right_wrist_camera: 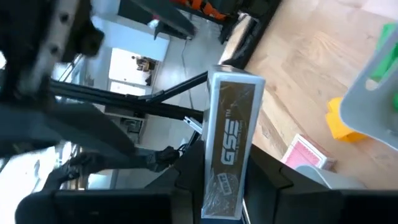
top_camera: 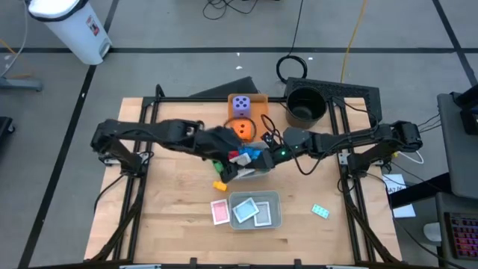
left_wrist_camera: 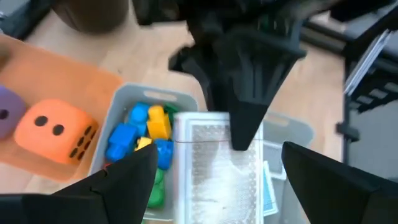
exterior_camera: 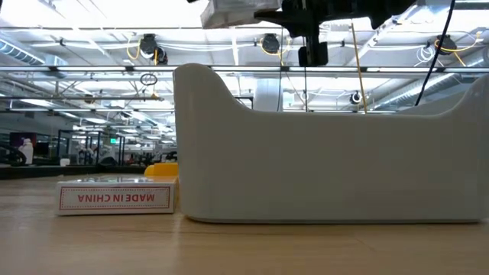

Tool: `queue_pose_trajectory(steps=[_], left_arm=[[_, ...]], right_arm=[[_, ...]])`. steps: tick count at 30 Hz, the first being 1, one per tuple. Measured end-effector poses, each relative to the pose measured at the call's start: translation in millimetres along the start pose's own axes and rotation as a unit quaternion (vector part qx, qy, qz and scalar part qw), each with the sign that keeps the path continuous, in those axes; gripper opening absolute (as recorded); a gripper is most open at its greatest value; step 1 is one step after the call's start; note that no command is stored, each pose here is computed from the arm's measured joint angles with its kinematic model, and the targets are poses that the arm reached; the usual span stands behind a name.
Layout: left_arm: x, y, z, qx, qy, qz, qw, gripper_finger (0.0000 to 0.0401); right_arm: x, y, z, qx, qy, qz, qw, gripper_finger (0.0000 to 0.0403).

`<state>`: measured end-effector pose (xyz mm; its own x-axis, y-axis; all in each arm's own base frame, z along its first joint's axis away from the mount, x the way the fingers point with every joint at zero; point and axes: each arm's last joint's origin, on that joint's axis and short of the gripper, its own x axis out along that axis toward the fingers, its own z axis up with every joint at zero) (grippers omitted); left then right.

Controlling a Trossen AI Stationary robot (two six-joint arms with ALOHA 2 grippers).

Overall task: Pick & Place Toys
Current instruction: Put the white and brown playing card pack into the bottom gray bin

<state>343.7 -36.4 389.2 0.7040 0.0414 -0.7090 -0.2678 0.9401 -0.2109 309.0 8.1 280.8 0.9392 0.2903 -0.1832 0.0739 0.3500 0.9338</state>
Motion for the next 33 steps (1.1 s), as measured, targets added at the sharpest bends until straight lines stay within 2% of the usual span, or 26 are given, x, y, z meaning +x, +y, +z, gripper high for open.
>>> queue_pose_trajectory(steps=[6,10,15,18,22,30,33], left_arm=[[-53,13,5,-0.031,-0.061,-0.014,0.998,0.0346],[-87,20,4,-0.045,-0.106,-0.005,0.993,0.0346],[-108,19,0,-0.064,-0.146,0.021,0.987,0.0347],[-109,13,-3,-0.077,-0.153,0.028,0.985,0.0347],[-99,-1,-6,-0.089,-0.15,0.029,0.984,0.0347],[-62,-30,-14,-0.091,-0.116,0.033,0.989,0.0347],[-48,-39,-18,-0.076,-0.102,0.035,0.991,0.0347]], right_arm=[[0,3,-2,-0.012,0.028,0.024,0.999,0.0067],[2,8,-9,-0.026,0.053,0.046,0.997,0.007],[5,15,-27,-0.031,0.093,0.06,0.993,0.0067],[7,14,-43,-0.027,0.127,0.035,0.991,0.0067],[7,3,-65,-0.035,0.177,-0.038,0.983,0.0069],[2,-7,-94,-0.068,0.235,-0.118,0.962,0.0067],[0,-12,-98,-0.083,0.23,-0.157,0.957,0.0067]])
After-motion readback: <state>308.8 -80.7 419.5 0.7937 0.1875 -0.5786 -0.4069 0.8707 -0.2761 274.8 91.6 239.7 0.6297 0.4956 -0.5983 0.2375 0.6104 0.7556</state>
